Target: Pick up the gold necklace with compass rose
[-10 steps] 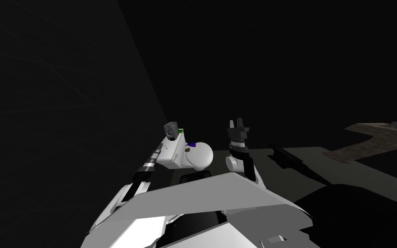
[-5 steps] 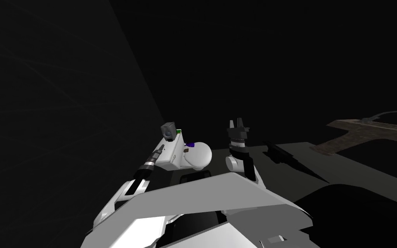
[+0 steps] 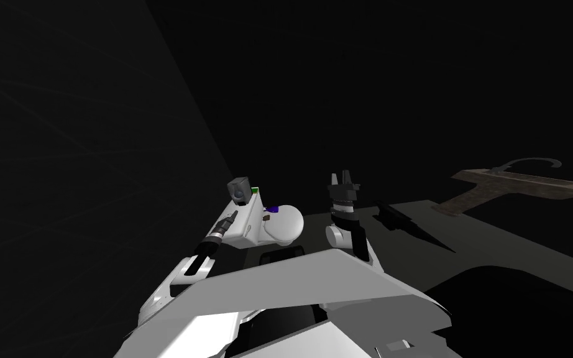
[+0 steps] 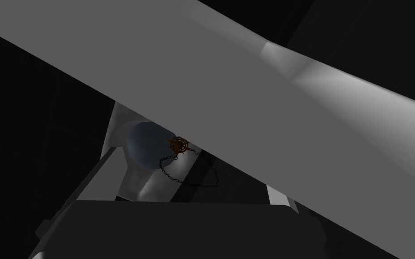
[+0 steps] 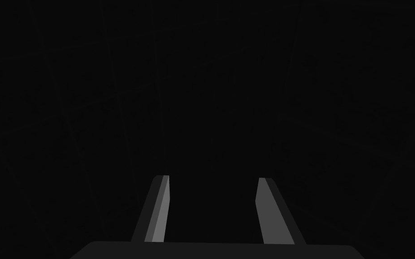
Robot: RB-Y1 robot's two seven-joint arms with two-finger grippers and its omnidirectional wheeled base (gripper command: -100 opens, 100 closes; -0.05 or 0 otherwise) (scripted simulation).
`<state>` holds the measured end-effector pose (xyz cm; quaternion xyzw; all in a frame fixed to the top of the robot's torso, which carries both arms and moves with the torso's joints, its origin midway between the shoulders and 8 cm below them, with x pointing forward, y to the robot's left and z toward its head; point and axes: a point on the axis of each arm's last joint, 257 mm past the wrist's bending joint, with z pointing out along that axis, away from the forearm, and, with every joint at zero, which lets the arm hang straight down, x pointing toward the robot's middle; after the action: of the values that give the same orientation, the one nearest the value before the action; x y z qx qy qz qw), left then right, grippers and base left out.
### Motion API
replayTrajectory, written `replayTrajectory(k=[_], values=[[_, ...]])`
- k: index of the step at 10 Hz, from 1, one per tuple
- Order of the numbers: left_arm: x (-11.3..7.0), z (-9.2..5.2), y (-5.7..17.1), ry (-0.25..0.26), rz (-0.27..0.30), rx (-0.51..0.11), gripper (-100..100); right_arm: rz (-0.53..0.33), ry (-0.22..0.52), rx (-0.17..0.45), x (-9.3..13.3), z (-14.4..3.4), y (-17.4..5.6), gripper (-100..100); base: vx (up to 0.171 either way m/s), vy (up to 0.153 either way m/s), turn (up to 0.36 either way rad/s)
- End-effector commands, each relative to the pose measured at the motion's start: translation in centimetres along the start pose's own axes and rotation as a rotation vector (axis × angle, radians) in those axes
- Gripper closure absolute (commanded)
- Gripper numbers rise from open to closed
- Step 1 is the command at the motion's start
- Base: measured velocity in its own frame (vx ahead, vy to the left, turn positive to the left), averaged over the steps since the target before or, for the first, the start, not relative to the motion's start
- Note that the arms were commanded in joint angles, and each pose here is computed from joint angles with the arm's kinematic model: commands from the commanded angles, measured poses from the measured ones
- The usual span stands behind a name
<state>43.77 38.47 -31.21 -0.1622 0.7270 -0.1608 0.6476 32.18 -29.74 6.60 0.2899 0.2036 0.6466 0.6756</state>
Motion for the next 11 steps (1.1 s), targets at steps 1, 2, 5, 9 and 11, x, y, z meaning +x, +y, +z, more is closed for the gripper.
replayTrajectory(k=[1, 2, 5, 9, 11], values=[[0.00, 0.00, 0.00, 0.000, 0.000, 0.000, -100, 0.000, 0.000, 0.000, 0.00, 0.00, 0.00, 0, -0.002, -0.013, -0.013], [0.06, 0.02, 0.07, 0.002, 0.004, -0.002, 0, 0.000, 0.000, 0.000, 0.00, 0.00, 0.00, 0, 0.000, 0.000, 0.000], [0.06, 0.02, 0.06, 0.002, 0.004, -0.002, 100, 0.000, 0.000, 0.000, 0.00, 0.00, 0.00, 0, 0.000, 0.000, 0.000], [0.07, 0.01, 0.06, 0.002, 0.003, -0.002, 0, 0.000, 0.000, 0.000, 0.00, 0.00, 0.00, 0, 0.000, 0.000, 0.000], [0.07, 0.01, 0.07, 0.002, 0.003, -0.002, 0, 0.000, 0.000, 0.000, 0.00, 0.00, 0.00, 0, 0.000, 0.000, 0.000]])
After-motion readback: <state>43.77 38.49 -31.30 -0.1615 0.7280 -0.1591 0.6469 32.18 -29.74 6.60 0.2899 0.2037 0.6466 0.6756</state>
